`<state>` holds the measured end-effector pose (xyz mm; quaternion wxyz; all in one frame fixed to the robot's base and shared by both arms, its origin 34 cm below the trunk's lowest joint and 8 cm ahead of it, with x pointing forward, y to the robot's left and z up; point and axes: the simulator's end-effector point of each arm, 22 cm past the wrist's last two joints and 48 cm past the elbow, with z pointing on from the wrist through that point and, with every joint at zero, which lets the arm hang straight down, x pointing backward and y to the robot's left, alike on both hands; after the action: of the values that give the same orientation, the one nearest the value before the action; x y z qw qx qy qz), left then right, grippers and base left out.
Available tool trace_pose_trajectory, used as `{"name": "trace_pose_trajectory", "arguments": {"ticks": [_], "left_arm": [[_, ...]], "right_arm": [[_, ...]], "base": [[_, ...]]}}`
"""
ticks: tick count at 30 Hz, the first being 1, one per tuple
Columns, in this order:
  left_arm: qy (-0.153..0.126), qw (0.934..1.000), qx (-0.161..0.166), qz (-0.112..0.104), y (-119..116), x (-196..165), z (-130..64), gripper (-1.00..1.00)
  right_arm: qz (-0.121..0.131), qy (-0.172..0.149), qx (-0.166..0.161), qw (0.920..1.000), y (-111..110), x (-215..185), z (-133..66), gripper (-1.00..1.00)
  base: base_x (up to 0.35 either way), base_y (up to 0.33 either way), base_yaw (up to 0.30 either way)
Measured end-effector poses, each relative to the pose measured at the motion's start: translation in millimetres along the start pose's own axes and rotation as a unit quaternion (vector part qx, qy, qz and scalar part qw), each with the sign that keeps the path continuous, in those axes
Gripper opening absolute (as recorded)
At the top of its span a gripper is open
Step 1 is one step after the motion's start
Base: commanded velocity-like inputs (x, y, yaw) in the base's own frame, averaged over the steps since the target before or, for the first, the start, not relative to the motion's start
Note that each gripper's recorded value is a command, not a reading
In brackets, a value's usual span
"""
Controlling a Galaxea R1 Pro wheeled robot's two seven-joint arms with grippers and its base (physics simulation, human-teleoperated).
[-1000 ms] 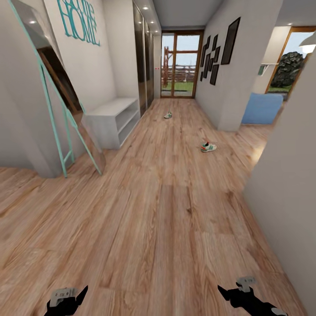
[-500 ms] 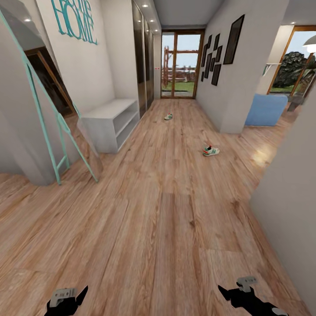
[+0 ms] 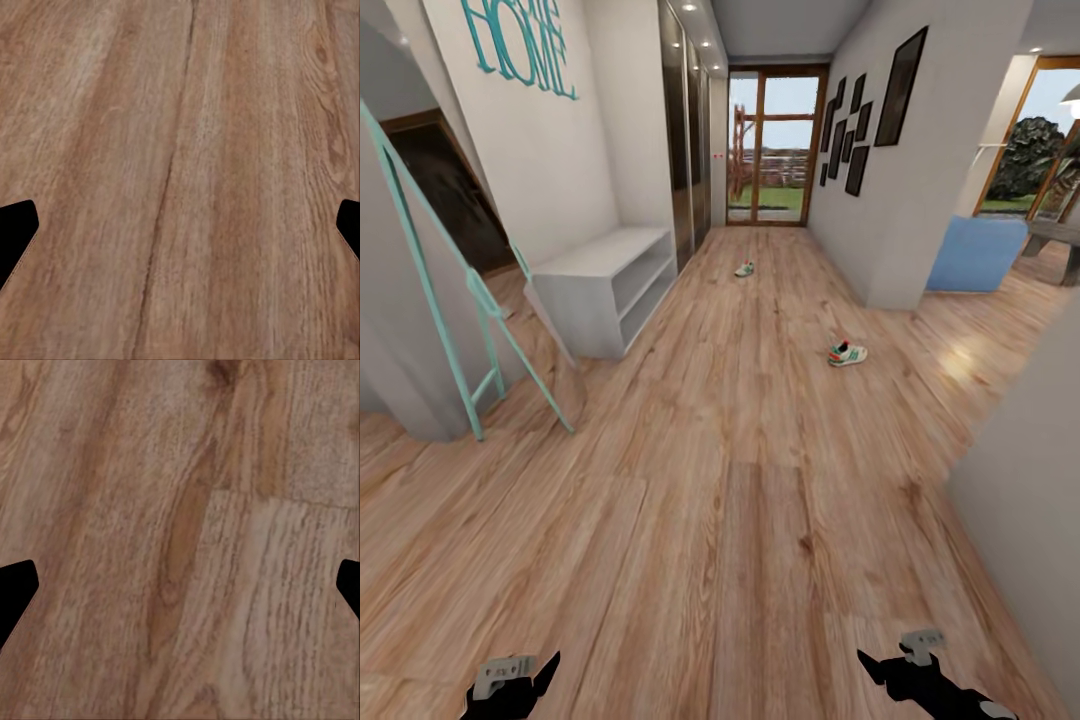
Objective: Pick up the two gym shoes and the two sandals from the corridor floor and place them onto the hallstand (shoe rack) in the corridor, making sure they are on the rack and not on the floor. Arrange them so the two gym shoes are next to each other and the two sandals are next to each other.
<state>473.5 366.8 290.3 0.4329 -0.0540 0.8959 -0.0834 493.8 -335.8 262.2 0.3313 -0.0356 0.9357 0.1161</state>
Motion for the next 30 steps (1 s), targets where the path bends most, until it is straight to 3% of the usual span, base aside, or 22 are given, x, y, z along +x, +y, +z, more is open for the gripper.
{"name": "trace_pose_trajectory", "arguments": {"ticks": [30], "left_arm": [[0.0,1.0,0.0,0.0,0.1,0.0,0.0,1.0]], "right_arm": [[0.0,0.0,0.0,1.0,-0.1,-0.1,0.0,1.0]], "base": [[0.339,0.0,0.0]]}}
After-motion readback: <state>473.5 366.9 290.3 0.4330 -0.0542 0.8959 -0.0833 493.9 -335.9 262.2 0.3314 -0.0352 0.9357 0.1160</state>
